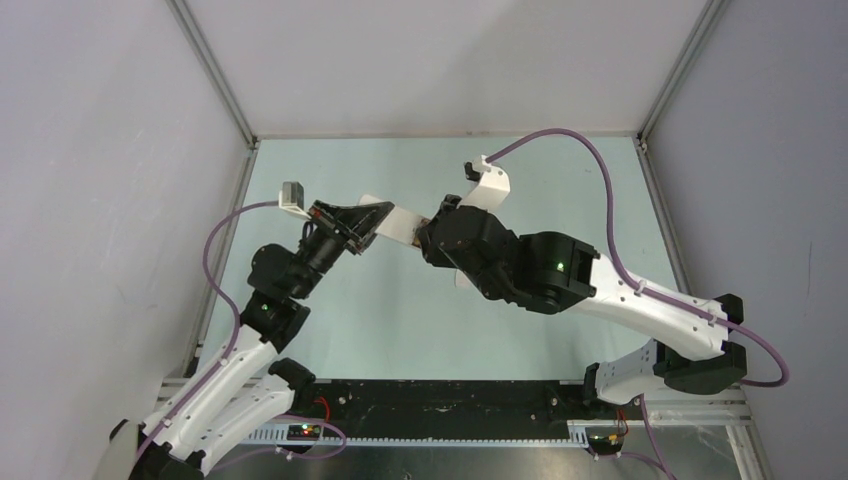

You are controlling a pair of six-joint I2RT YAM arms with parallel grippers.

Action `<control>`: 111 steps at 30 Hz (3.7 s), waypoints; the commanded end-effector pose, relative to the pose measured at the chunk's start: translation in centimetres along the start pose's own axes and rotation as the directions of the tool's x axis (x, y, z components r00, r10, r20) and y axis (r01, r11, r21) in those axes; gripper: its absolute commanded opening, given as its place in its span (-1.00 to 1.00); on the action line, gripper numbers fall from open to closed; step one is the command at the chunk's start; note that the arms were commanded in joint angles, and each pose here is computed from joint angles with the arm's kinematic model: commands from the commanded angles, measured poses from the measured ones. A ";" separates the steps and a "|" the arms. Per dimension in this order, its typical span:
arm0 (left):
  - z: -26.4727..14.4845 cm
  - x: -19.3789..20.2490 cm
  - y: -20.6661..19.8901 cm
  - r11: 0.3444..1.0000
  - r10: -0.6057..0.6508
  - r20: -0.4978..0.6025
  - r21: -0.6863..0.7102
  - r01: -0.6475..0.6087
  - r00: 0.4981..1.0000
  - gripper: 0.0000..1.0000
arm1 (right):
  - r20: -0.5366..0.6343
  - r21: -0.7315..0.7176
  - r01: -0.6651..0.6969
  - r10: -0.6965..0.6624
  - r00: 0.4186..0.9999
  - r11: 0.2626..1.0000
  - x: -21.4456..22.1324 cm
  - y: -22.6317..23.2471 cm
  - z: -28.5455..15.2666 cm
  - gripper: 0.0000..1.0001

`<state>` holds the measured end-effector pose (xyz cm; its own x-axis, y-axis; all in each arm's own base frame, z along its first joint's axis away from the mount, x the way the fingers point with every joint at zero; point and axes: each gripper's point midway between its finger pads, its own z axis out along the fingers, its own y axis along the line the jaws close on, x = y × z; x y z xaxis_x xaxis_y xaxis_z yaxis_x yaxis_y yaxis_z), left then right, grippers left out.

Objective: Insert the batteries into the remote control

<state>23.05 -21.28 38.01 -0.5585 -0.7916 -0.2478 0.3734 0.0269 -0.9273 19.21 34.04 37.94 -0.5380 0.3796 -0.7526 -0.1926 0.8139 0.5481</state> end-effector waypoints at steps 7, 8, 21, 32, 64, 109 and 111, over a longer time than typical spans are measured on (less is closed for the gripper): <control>-0.6 -1.2 -2.9 0.991 0.004 0.072 0.134 -0.014 0.997 -1.00 | -0.070 0.013 -0.035 0.036 0.997 0.999 0.8 -0.8 -0.1 -0.95; -0.6 -1.2 -3.0 0.990 0.005 0.076 0.142 -0.016 0.997 -1.00 | -0.077 0.011 -0.039 0.040 0.996 0.999 0.7 -0.8 -0.1 -0.94; -0.8 -1.2 -2.8 0.986 -0.032 0.075 0.163 0.019 0.997 -1.00 | -0.072 0.057 0.002 0.002 0.997 0.998 0.9 -1.3 1.1 -0.82; -1.0 -1.0 -2.5 0.987 -0.042 0.072 0.159 0.030 0.997 -1.00 | -0.047 0.074 0.019 -0.015 0.999 0.997 0.6 -1.4 1.7 -0.71; -1.0 -0.7 0.1 0.994 -0.044 0.077 0.103 0.036 0.996 -1.00 | -0.078 -0.030 -0.071 0.069 0.995 0.997 -1.1 -1.8 -1.1 -0.34; -1.7 7.8 2.0 0.902 0.412 -0.512 0.344 -0.260 0.753 -1.00 | -0.317 -0.463 -0.114 -0.044 0.947 0.879 7.4 -4.6 0.1 0.20; -1.9 8.0 1.7 0.898 0.420 -0.530 0.361 -0.252 0.737 -1.00 | -0.310 -0.485 -0.093 -0.071 0.948 0.869 7.3 -4.7 -0.4 0.19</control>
<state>19.46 -26.42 30.65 -0.7118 -0.2982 -0.6359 0.6417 0.0919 -0.7614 16.54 33.13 27.21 -0.8092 0.1852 -0.5575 -0.3874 0.5453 0.7434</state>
